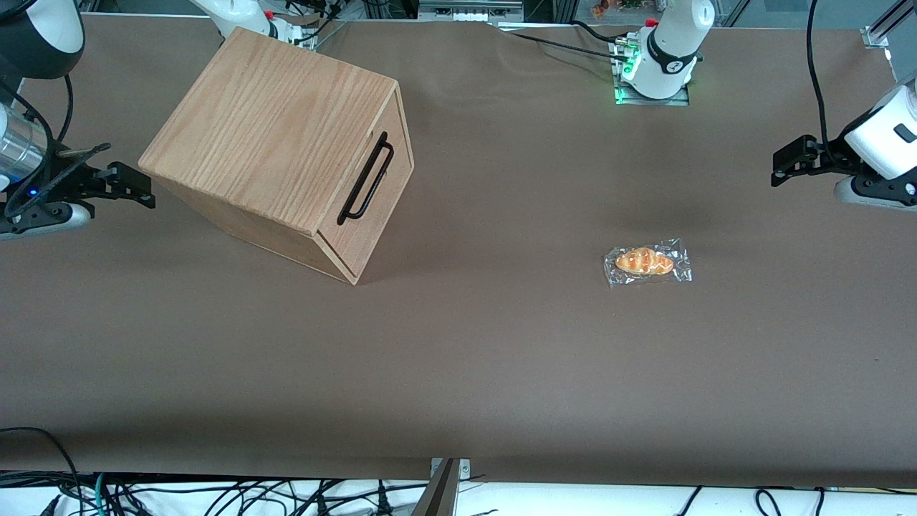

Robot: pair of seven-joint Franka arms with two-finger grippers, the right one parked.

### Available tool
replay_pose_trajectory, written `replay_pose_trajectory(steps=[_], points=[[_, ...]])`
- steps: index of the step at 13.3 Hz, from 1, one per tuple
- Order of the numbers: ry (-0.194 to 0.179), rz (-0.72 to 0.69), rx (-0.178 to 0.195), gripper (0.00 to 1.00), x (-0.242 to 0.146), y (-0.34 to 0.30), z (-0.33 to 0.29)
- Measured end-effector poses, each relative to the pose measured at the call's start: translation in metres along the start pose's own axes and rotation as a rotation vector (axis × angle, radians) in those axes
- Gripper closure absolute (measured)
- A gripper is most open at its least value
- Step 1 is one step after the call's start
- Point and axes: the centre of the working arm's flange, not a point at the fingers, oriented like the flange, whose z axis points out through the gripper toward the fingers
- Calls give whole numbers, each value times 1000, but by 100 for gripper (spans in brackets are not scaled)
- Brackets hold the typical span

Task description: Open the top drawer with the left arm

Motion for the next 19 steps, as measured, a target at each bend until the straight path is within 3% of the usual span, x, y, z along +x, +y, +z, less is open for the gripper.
replay_pose_trajectory(steps=[14,17,19], points=[[-16,-6,-6,0,10,-4,11],[-60,-2,-14,0,16,-3,28],[-116,42,-67,0,27,24,52]])
